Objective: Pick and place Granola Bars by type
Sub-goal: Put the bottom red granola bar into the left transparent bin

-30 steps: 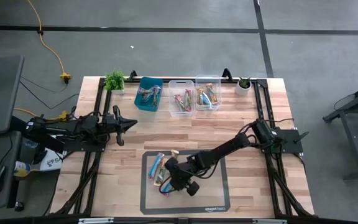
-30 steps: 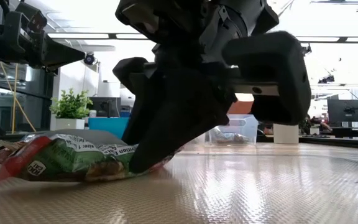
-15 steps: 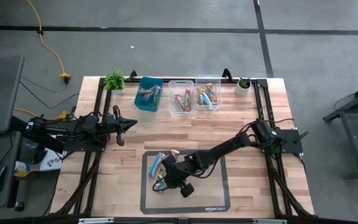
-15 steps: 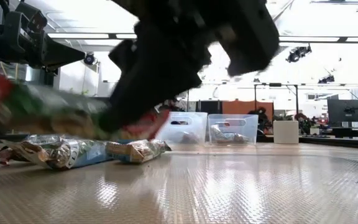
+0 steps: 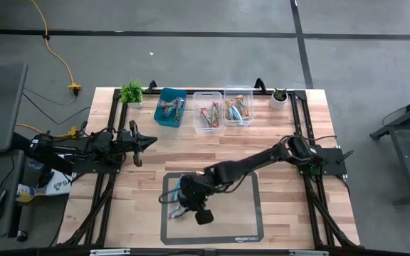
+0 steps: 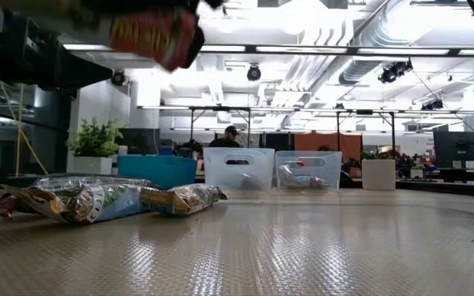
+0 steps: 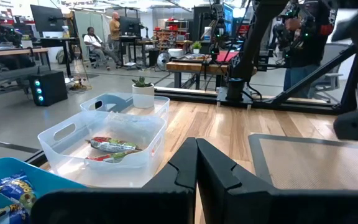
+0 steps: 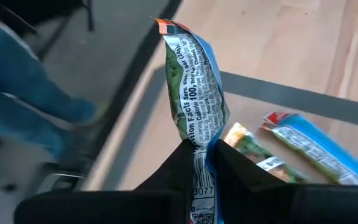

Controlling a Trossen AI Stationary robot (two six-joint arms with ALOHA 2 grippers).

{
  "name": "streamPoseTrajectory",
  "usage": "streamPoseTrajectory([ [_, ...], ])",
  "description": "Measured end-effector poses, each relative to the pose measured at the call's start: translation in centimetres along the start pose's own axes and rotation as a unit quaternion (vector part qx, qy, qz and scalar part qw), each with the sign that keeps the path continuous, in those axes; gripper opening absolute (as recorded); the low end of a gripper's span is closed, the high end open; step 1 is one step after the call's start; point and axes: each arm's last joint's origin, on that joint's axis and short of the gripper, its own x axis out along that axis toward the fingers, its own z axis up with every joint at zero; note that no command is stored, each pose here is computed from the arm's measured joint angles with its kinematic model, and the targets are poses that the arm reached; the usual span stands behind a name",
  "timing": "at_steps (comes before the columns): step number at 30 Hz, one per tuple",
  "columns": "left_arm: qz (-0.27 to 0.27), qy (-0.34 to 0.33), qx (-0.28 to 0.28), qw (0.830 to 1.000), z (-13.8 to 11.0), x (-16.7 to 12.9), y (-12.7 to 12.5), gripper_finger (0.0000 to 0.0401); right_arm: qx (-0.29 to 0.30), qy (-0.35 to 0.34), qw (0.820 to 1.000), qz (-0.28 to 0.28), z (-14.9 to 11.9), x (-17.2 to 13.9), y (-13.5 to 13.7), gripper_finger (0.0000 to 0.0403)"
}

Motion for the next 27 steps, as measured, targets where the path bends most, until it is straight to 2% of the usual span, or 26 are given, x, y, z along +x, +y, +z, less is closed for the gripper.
streamPoseTrajectory([
  [4,0.0,0.0,0.0,1.0,0.0,0.0,0.0,0.0,0.051,0.01,0.998,0.028,1.3,-1.7,-0.4,0.0037],
  [16,0.0,0.0,0.0,1.0,0.0,0.0,0.0,0.0,0.164,0.059,0.985,-0.013,3.6,-7.2,-2.5,0.0035],
  [23,0.0,0.0,0.0,1.0,0.0,0.0,0.0,0.0,0.177,0.039,0.98,-0.076,5.7,-11.9,-3.2,0.0036],
  [27,0.0,0.0,0.0,1.0,0.0,0.0,0.0,0.0,0.196,0.007,0.974,-0.112,5.7,-14.8,-4.1,0.0033],
])
